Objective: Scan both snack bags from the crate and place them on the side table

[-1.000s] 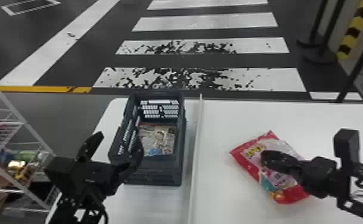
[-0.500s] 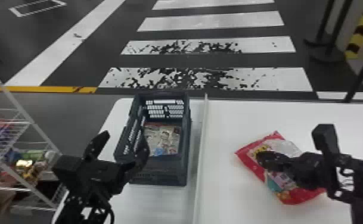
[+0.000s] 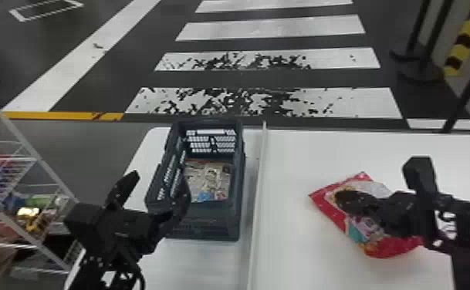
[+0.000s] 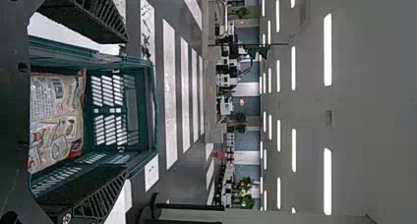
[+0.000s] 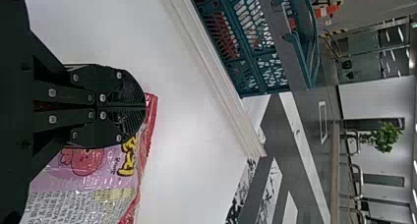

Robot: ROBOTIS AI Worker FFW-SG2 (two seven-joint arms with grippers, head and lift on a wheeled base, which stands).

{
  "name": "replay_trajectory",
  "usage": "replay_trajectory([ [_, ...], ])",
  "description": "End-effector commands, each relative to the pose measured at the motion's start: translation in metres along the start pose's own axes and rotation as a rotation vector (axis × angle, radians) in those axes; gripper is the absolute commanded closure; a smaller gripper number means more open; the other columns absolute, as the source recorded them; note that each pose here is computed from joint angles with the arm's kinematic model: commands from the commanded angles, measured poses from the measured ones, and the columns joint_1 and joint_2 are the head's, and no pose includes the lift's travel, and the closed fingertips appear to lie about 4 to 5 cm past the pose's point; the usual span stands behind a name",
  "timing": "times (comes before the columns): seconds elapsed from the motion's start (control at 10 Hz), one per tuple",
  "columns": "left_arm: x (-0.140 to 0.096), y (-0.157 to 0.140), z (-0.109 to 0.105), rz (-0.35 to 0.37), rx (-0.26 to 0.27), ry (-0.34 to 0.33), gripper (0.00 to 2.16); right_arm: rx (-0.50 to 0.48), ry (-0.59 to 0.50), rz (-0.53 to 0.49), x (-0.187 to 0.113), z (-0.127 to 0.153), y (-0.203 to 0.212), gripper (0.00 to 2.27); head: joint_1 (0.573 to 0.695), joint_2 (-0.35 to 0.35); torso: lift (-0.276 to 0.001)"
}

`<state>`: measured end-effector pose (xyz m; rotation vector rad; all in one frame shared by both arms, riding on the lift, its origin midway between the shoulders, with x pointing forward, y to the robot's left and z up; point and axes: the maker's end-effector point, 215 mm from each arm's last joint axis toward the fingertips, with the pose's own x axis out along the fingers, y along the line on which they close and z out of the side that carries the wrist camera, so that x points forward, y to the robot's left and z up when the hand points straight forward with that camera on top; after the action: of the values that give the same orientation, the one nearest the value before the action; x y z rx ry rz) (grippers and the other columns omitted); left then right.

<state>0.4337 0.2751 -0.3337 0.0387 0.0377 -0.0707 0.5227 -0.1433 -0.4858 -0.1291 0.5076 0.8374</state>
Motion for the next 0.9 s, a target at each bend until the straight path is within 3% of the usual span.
replay_trajectory([
  [0.0, 0.0, -0.001, 0.0, -0.001, -0.002, -0.001, 0.07, 0.004, -0.015, -0.033, -0.007, -0.001, -0.016, 2.25, 0.695, 0.16, -0.098],
  [0.8, 0.0, -0.003, 0.0, -0.003, -0.003, 0.0, 0.07, 0.007, -0.01, -0.137, -0.039, -0.026, -0.064, 2.25, 0.695, 0.079, -0.098],
])
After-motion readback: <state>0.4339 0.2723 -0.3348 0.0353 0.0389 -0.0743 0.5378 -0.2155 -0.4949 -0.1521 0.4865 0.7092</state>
